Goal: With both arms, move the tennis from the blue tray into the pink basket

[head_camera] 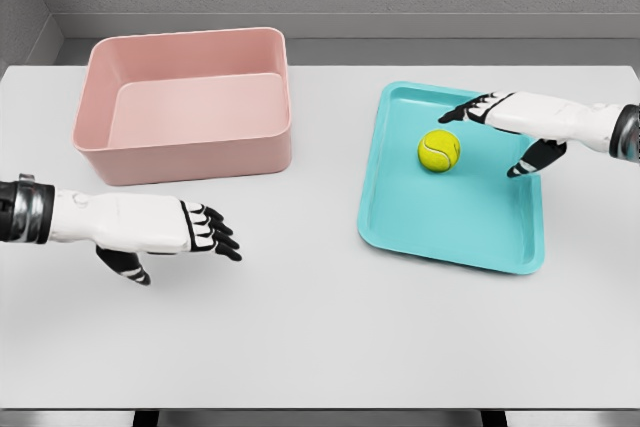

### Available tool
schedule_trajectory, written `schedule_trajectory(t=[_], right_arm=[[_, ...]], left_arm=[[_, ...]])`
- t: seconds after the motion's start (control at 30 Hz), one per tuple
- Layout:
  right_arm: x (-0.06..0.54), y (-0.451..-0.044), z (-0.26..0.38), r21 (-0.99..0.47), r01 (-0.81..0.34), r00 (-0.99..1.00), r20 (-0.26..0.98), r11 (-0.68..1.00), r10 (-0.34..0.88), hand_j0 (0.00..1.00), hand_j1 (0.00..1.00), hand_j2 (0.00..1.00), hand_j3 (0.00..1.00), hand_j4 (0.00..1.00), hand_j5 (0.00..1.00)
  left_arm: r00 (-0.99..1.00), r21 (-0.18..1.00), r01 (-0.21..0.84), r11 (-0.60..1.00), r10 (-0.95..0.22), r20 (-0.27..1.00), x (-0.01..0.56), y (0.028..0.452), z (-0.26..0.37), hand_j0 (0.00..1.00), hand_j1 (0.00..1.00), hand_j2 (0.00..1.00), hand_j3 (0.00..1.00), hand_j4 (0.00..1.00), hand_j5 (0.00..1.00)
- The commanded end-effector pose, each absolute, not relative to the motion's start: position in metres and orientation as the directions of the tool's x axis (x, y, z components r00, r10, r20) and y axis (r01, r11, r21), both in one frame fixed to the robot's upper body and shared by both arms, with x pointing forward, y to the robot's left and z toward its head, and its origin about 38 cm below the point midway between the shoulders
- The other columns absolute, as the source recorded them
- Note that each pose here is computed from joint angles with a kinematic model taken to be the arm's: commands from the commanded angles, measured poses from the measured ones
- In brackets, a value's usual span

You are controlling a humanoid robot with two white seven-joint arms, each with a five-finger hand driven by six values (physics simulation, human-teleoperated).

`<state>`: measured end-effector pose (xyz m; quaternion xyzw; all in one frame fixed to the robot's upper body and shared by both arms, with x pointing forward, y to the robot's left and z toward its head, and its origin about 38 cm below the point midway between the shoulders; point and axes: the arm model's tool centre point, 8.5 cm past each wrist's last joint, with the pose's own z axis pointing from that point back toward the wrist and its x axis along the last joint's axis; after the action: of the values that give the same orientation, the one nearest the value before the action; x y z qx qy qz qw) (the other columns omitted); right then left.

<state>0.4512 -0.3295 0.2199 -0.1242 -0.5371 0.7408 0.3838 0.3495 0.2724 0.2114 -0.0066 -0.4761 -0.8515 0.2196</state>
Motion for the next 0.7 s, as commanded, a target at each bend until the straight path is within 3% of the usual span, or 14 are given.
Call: schedule_trajectory(t=[0.0,0.67], right_arm=[[0.458,-0.326,0.212,-0.887,-0.45,-0.661,0.249,-0.108,0.708,1.0,1.0,1.0,1.0,1.0,1.0],[0.493,-0.286,0.166,-0.865,-0.483,-0.641,0.243,-0.136,0.728,1.0,1.0,1.0,1.0,1.0,1.0]], left_arm=[[-0.901,0.809,0.383,-0.446,-0.373,0.221,0.35,0.274,0.213,1.0,1.0,1.0,1.0,1.0,1.0],[-0.886,0.792,0.394,-0.466,-0.421,0.193,0.349,0.296,0.219,1.0,1.0,1.0,1.0,1.0,1.0]])
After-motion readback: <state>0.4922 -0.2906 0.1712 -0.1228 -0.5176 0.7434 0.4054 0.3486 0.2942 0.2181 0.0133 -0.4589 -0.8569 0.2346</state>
